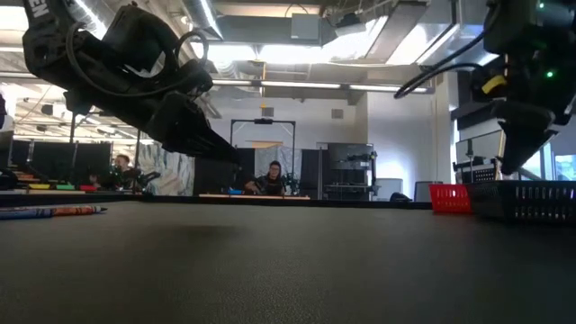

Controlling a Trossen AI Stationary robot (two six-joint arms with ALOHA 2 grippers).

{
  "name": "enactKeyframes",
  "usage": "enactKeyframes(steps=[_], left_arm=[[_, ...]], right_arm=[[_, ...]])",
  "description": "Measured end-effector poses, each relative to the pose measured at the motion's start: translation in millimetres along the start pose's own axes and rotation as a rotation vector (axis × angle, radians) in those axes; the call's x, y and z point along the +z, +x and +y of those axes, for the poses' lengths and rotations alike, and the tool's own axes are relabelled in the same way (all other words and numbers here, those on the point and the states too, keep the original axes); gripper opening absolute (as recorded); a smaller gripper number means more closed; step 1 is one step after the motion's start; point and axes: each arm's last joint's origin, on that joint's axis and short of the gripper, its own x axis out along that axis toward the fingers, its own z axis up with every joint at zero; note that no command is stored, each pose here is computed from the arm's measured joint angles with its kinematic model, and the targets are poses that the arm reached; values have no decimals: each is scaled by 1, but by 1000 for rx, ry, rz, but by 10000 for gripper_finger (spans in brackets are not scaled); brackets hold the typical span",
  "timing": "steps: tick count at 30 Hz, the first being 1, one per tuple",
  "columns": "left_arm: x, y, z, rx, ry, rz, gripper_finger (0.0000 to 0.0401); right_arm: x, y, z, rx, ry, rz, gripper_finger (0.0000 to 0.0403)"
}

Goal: Sort crayons
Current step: Put the black crayon into the black bin

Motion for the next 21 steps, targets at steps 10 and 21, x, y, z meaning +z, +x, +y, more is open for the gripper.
enactKeyframes(steps=[10, 21], left_arm=[[1, -1, 0, -2, -3, -9, 190], [29, -37, 7, 7, -25, 98, 190]], right_arm=[[-2, 3, -2, -33, -2, -29, 143], [36, -11, 42, 150, -172, -574, 197]])
